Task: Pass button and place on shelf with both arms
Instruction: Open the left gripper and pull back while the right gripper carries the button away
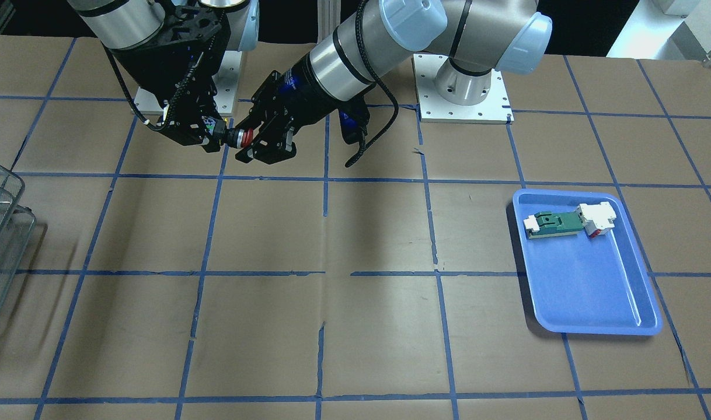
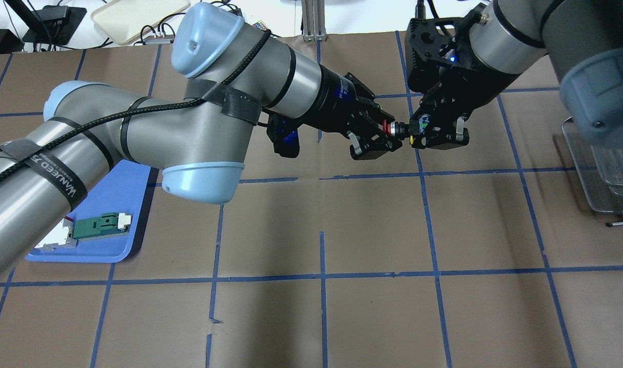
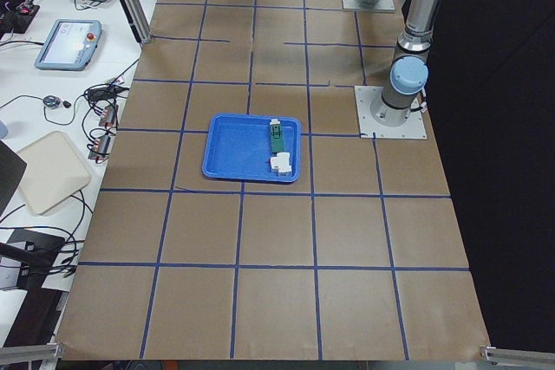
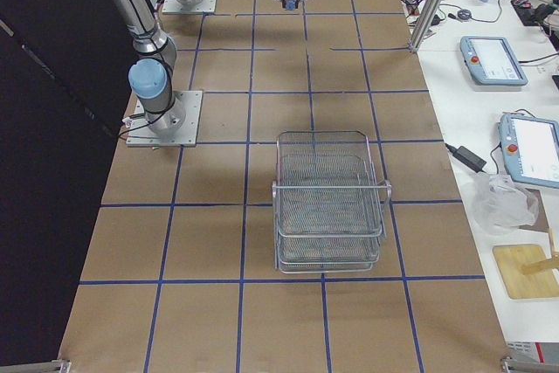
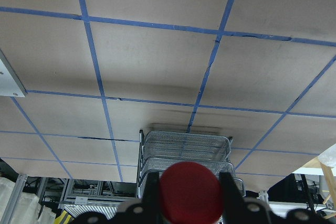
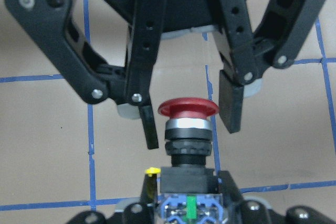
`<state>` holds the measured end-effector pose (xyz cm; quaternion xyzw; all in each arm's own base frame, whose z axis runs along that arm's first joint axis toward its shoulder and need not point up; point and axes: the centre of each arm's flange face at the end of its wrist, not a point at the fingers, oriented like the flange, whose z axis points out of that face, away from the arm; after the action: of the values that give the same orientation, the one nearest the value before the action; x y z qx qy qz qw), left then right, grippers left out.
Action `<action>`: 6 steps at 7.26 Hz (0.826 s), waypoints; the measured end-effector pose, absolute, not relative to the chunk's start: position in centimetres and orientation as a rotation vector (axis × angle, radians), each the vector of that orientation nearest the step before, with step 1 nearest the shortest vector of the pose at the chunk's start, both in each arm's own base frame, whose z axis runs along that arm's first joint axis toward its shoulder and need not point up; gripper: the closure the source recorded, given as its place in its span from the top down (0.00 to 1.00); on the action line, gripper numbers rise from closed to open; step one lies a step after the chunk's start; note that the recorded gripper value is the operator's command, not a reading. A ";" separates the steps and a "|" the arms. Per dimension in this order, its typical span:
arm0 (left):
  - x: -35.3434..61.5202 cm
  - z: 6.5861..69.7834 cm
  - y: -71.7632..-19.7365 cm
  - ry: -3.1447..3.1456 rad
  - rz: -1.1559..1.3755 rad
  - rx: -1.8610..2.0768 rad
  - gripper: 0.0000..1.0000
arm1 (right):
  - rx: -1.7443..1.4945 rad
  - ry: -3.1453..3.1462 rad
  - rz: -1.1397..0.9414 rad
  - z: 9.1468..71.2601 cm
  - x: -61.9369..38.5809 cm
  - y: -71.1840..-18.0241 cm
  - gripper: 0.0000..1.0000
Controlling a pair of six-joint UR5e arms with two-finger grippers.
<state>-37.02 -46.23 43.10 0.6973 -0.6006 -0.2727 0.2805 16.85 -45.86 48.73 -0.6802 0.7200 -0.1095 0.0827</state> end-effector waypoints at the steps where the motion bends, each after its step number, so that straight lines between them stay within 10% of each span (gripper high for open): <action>1: -37.0 43.6 -46.2 -1.594 -0.729 1.880 0.92 | -2.034 2.150 -0.327 48.8 16.8 -45.9 0.00; 6: -31.0 42.4 -49.5 -1.774 -0.404 1.817 0.94 | -2.087 2.231 -0.274 49.6 12.7 -47.2 0.00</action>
<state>-31.04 -49.49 42.40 0.6781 -0.6620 -0.1508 0.2814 12.68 -47.23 49.58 -0.6800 0.7268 -0.0894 0.0371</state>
